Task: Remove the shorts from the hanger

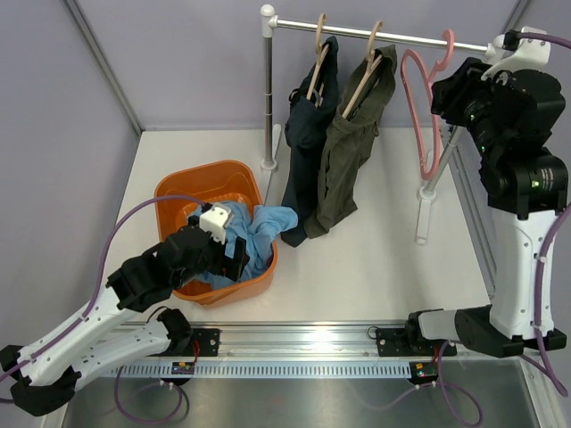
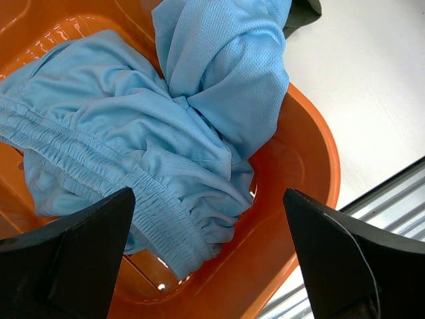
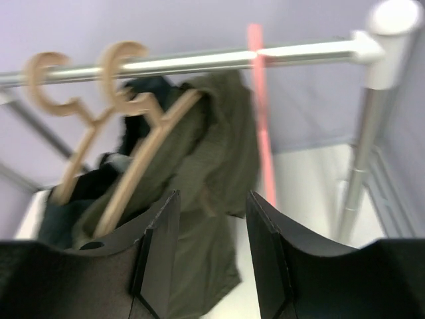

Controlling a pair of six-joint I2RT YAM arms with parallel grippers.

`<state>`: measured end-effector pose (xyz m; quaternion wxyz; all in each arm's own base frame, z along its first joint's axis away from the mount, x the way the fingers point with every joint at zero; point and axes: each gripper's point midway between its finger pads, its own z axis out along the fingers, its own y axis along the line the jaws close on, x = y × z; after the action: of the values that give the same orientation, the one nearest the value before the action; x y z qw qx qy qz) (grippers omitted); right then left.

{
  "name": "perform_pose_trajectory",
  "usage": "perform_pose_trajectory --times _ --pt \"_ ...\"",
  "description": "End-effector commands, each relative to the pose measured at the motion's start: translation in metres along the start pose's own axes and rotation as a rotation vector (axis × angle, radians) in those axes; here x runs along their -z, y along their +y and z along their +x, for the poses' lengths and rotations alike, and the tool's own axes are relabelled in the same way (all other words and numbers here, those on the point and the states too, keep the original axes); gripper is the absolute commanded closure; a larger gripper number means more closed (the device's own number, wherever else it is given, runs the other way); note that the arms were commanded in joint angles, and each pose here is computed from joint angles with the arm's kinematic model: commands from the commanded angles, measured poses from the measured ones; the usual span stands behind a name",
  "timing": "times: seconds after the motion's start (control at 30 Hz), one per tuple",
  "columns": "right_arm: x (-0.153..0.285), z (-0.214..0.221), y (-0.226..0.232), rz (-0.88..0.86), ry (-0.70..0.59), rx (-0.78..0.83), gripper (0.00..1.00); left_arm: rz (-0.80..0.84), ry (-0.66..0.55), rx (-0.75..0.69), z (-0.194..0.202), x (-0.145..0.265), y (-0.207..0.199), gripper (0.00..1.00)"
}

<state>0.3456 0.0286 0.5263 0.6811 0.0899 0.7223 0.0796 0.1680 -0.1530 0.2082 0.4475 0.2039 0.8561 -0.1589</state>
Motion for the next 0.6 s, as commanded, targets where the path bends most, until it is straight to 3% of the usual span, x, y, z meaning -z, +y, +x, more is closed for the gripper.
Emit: perform_pose_trajectory --times 0.0,0.27,0.33,0.57 --pt "-0.001 0.012 0.048 -0.129 0.047 -0.033 0.48 0.017 -0.024 -0.002 -0.006 -0.004 -0.005 0.01" --pt "-0.042 0.033 0.116 -0.219 0.078 -0.063 0.46 0.015 -0.023 -0.002 -0.006 -0.004 -0.005 0.01" --pt "-0.05 0.034 0.128 -0.233 0.065 -0.07 0.42 0.015 -0.029 -0.001 -0.007 -0.003 -0.004 0.01" --pt "-0.093 0.047 0.13 -0.128 0.027 -0.062 0.39 0.021 -0.023 -0.004 -0.006 -0.004 -0.006 0.01"
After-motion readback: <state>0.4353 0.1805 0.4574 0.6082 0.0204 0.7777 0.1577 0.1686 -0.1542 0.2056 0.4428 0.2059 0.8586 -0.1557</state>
